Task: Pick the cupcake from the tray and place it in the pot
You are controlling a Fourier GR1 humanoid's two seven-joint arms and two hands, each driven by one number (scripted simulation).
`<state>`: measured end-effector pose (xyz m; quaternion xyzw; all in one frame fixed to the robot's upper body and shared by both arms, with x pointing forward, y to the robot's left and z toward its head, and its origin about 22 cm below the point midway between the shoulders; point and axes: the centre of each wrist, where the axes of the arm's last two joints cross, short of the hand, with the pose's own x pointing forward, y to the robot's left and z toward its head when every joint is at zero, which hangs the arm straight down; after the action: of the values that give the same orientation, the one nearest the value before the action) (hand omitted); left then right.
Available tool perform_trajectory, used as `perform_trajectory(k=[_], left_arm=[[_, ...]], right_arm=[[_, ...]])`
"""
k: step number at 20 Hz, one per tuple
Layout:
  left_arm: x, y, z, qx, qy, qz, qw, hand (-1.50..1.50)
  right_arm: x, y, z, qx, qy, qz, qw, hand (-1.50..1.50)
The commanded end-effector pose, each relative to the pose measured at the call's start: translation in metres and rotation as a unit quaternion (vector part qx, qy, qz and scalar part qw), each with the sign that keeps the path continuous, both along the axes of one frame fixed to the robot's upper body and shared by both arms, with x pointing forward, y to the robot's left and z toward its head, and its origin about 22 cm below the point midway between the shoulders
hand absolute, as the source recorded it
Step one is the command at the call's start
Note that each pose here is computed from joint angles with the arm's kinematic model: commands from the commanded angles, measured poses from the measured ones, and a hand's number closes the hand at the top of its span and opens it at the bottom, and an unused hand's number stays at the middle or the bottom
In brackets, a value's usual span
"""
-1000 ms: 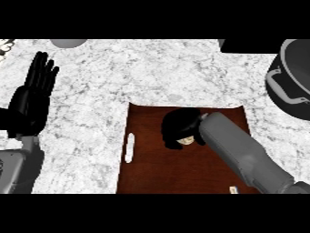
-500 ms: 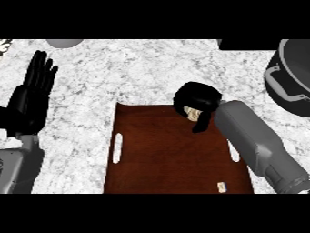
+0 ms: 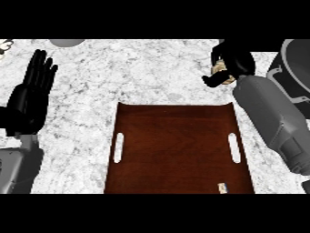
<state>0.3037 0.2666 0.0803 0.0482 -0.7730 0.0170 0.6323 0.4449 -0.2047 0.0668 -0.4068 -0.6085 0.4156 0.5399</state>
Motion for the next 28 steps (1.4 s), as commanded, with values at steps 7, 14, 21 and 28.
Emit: perform_trajectory(k=[7, 14, 21, 28], left_arm=[[0.005, -0.011, 0.000, -0.001, 0.001, -0.019, 0.9998, 0.00], [0.006, -0.001, -0.001, 0.002, 0.004, -0.005, 1.0000, 0.00], [0.001, 0.007, -0.008, -0.003, 0.011, 0.005, 0.9999, 0.00], [-0.005, 0.010, 0.001, 0.001, 0.006, 0.015, 0.9999, 0.00]], right_arm=[[0.031, -0.013, 0.083, -0.008, -0.182, -0.392, 0.902, 1.50], [0.040, 0.010, 0.116, -0.045, -0.214, -0.514, 0.830, 1.50], [0.031, -0.043, 0.085, -0.081, -0.153, -0.552, 0.816, 1.50], [0.014, -0.100, 0.065, -0.065, -0.166, -0.552, 0.815, 1.50]])
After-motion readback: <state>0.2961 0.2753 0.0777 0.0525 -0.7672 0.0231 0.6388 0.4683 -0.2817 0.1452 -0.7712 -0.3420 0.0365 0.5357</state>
